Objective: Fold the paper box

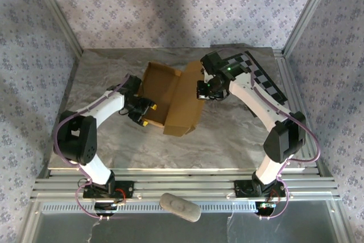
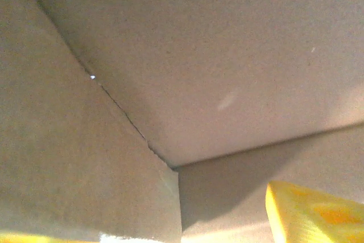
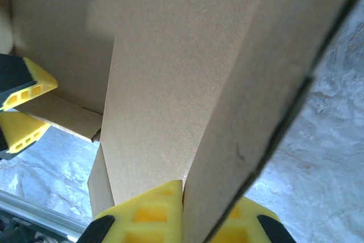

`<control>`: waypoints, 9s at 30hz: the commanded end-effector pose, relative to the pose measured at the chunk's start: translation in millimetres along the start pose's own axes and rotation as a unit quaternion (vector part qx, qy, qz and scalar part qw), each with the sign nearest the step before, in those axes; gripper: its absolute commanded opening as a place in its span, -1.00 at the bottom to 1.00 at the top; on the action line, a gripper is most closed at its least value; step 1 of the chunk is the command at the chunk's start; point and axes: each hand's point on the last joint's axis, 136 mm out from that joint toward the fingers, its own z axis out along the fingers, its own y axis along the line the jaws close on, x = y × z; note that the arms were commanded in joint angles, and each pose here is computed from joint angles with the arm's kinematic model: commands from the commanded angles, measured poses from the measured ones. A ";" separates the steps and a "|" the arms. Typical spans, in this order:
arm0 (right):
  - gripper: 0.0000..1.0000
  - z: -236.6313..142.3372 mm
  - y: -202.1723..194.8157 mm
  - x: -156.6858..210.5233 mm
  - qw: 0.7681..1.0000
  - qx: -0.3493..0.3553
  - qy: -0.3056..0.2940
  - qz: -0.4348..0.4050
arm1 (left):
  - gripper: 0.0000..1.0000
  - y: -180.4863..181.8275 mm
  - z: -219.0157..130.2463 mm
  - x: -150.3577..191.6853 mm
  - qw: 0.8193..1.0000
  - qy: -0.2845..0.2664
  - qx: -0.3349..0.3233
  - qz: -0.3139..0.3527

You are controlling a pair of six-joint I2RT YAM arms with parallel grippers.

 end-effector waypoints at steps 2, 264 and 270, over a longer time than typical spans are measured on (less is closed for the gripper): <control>-1.00 -10.8 7.1 3.7 0.999 0.001 -0.001 0.039 | 0.39 -19.2 -7.9 -0.3 0.999 -0.028 0.005 -0.041; -1.00 78.1 -45.8 -186.7 0.936 -0.146 -0.269 -0.175 | -1.00 -177.1 -124.0 -124.9 0.734 -0.423 0.141 0.512; -1.00 49.3 -54.6 -185.5 0.926 0.040 -0.350 -0.133 | -1.00 -171.8 -124.5 -130.9 0.768 -0.436 0.118 0.454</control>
